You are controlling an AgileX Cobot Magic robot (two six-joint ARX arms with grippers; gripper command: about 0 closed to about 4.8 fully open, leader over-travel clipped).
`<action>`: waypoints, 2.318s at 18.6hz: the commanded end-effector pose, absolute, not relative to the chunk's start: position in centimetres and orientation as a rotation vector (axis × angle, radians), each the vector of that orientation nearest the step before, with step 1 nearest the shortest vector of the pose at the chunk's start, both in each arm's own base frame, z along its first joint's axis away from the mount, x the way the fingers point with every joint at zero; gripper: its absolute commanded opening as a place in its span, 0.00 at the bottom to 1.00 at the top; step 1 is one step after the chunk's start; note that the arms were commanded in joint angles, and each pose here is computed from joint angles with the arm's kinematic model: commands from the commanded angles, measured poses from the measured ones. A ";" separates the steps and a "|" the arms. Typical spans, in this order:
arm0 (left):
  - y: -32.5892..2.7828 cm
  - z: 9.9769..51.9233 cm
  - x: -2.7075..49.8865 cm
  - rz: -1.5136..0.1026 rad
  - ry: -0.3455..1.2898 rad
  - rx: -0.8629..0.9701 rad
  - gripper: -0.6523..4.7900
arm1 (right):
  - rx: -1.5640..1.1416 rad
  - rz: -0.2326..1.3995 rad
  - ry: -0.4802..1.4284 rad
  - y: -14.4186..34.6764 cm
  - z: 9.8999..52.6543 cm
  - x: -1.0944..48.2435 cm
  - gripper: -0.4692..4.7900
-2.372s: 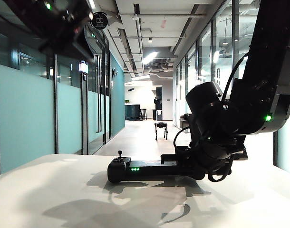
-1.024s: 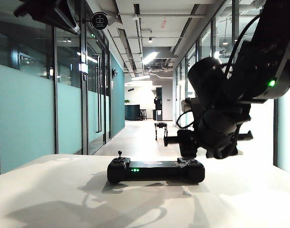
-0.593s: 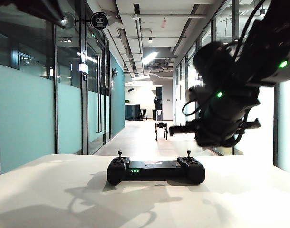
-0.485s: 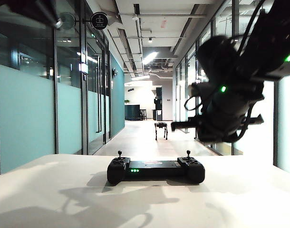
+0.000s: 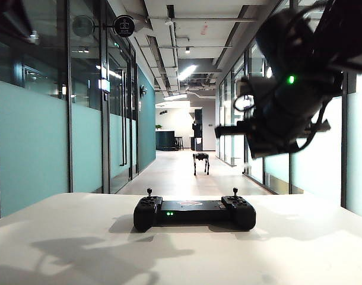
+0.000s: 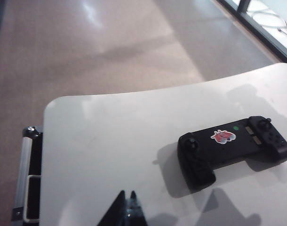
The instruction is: Push the left joystick on the remote control sitting on the white table forward to make the robot dog walk in a straight line until it approaches the door.
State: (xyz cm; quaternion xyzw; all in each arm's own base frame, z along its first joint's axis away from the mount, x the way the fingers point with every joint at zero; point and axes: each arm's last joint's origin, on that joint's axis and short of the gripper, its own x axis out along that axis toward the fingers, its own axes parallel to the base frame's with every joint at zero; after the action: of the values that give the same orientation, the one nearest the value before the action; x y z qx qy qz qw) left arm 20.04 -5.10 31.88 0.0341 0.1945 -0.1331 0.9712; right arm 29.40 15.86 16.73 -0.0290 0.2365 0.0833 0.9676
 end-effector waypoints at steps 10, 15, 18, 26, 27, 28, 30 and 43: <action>-3.6 24.5 15.3 -0.176 0.256 0.055 0.11 | -0.019 0.227 0.405 13.4 18.9 24.8 0.08; -3.1 20.2 13.6 -0.135 0.273 0.060 0.11 | -0.014 0.275 0.371 12.7 19.7 23.3 0.08; -3.0 18.5 13.1 -0.135 0.302 0.058 0.11 | -0.008 0.288 0.362 12.0 19.6 21.9 0.08; -3.0 17.9 12.9 -0.152 0.368 0.024 0.11 | 0.002 0.319 0.341 10.4 19.2 19.1 0.08; -3.0 17.9 12.9 -0.152 0.368 0.024 0.11 | 0.003 0.319 0.339 10.2 19.1 18.8 0.08; -3.0 17.9 12.9 -0.153 0.368 0.024 0.11 | 0.006 0.323 0.331 9.9 18.9 18.2 0.08; -3.0 17.9 12.9 -0.152 0.368 0.024 0.11 | 0.006 0.324 0.332 9.5 18.6 17.4 0.08; -3.0 17.9 12.9 -0.153 0.368 0.025 0.11 | 0.011 0.378 0.278 6.8 17.5 12.5 0.08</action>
State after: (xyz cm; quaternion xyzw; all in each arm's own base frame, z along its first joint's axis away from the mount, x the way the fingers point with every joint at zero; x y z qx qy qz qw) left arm 12.88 -2.97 17.70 0.0139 0.1869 -0.0738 0.9795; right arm 12.83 6.95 17.54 0.0067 0.1398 0.1859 0.9725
